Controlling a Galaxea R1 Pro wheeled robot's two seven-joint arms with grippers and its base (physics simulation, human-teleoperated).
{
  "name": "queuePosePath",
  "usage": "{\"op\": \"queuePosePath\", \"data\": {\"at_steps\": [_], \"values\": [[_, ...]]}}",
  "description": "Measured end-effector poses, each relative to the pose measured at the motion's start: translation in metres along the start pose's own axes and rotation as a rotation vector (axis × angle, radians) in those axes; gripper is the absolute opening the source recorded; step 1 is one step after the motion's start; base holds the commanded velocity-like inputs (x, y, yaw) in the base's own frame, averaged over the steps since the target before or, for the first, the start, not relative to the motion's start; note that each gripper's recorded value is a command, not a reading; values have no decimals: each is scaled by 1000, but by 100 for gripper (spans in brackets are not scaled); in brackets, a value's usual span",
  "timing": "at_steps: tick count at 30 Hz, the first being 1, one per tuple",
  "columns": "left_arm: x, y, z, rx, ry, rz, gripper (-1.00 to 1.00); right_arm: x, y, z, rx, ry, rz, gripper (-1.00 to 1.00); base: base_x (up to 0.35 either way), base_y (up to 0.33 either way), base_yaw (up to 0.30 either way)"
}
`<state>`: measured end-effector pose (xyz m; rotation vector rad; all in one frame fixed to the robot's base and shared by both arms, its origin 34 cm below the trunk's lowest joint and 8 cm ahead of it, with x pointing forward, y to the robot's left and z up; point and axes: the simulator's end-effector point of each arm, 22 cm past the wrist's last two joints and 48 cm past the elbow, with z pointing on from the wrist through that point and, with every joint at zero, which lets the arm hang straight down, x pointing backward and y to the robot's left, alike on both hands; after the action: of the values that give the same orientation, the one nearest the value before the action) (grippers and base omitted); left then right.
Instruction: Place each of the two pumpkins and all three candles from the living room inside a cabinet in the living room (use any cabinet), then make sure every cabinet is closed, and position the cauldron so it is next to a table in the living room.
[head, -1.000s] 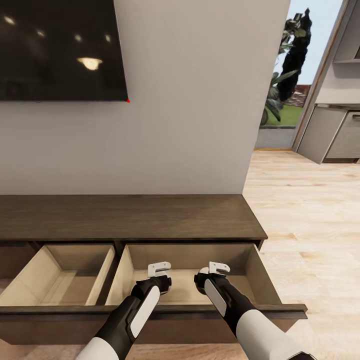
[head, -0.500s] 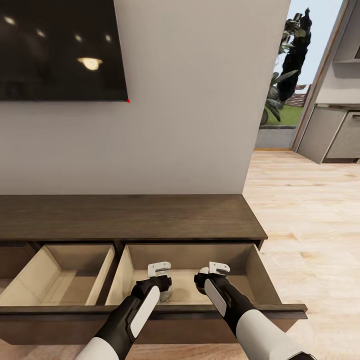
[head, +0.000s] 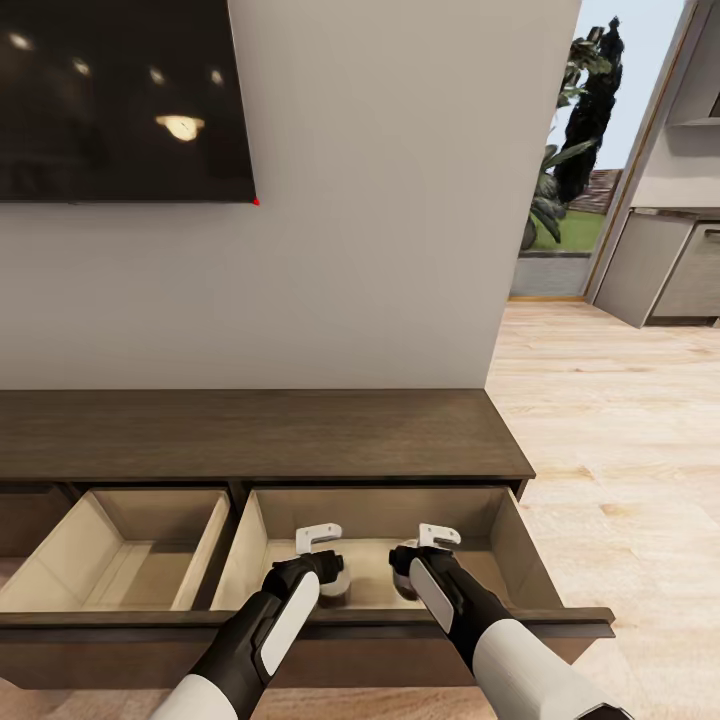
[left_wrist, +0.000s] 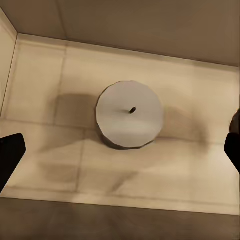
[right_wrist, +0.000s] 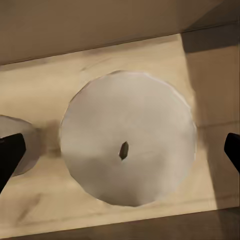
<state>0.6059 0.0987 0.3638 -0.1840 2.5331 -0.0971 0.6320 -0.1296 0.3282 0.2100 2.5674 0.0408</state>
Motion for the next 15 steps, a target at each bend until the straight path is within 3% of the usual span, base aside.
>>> {"op": "queuePosePath", "data": {"at_steps": [15], "values": [[-14,-4,-14,4,1,1,100,-17,2,-14,0,-12,0,100,0,0,0]]}}
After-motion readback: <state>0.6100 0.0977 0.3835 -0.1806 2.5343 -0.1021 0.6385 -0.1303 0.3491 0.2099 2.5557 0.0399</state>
